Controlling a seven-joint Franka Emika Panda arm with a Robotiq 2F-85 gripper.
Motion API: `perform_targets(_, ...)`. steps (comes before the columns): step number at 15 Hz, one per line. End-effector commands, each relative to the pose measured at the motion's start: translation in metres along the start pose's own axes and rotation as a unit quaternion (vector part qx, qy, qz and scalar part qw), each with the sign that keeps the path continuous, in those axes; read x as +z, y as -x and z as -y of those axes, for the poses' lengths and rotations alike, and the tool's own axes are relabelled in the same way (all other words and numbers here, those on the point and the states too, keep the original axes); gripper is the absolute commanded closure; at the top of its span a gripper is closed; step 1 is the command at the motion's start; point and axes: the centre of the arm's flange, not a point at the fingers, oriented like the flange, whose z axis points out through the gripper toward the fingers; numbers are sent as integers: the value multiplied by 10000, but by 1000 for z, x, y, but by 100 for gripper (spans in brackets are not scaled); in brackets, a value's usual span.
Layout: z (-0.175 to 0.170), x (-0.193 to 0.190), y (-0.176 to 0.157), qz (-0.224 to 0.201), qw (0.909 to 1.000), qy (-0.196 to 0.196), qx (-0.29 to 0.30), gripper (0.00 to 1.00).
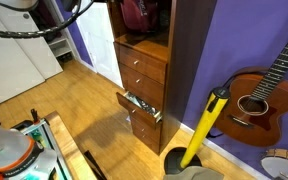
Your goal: Move the hat to the second shelf
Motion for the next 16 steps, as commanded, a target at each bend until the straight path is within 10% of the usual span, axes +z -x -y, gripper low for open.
perform_targets(1, 11, 23, 9, -87, 9997, 95, -205, 98)
perform_targets(12, 21, 50, 24, -142, 9982, 434, -399, 98)
perform_targets(16, 25, 50, 22, -63, 9979, 419, -497, 54)
